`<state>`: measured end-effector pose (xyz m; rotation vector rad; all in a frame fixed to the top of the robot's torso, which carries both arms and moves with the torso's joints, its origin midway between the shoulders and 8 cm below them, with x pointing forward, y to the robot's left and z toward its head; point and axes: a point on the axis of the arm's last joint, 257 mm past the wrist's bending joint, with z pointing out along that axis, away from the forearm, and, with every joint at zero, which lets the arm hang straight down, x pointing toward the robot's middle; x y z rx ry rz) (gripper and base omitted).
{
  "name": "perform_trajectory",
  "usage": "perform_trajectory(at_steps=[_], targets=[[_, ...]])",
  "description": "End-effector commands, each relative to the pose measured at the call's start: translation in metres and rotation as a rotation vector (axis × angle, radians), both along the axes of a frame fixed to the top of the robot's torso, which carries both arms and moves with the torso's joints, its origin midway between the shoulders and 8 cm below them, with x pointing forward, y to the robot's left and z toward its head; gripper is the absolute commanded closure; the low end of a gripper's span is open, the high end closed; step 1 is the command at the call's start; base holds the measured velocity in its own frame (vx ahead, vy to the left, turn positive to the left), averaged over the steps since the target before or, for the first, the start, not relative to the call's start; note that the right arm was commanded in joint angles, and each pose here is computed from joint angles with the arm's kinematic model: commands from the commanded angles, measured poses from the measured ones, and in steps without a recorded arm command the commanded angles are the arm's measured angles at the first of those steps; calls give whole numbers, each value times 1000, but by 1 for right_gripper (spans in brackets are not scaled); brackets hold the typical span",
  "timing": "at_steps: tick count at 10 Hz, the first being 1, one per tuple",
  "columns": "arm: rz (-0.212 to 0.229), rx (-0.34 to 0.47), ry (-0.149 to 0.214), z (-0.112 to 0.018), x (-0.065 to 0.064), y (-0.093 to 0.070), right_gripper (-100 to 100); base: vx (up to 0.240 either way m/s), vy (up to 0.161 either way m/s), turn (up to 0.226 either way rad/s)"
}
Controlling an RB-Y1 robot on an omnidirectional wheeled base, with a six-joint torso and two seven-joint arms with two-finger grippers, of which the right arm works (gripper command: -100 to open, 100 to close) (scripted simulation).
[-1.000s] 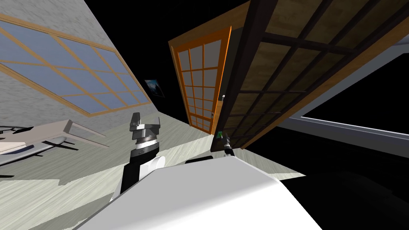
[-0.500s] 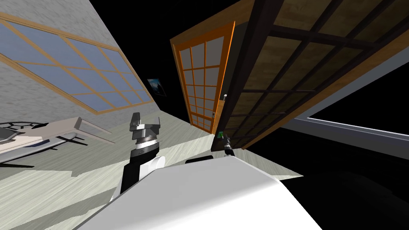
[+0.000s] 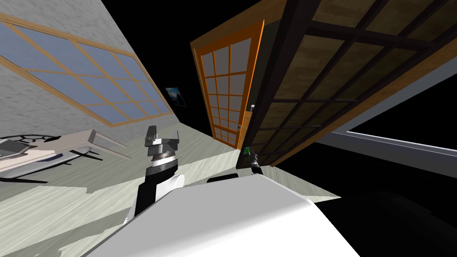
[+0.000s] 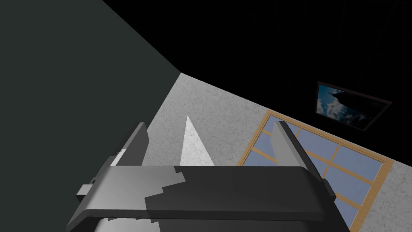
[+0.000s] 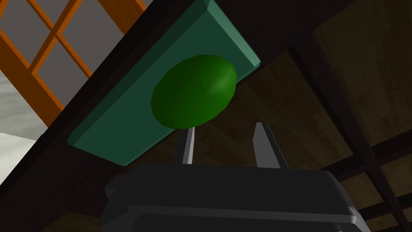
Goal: Pull the door open
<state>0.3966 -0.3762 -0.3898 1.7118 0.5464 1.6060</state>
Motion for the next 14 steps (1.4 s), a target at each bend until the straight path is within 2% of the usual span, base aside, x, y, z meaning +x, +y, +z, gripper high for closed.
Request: perform_trajectory(at_steps=[1, 3, 4, 8, 9, 14], targets=[[38, 30, -20, 2, 9, 27, -100, -17, -2, -21], [38, 30, -20, 2, 9, 27, -100, 2, -3, 1], [34, 79, -28, 2, 7, 26, -100, -25, -5, 72], [34, 79, -28, 2, 7, 26, -100, -18, 1, 6], [29, 129, -37, 1, 6, 24, -100, -29, -11, 50], [29, 129, -37, 1, 6, 24, -100, -12, 0, 12]])
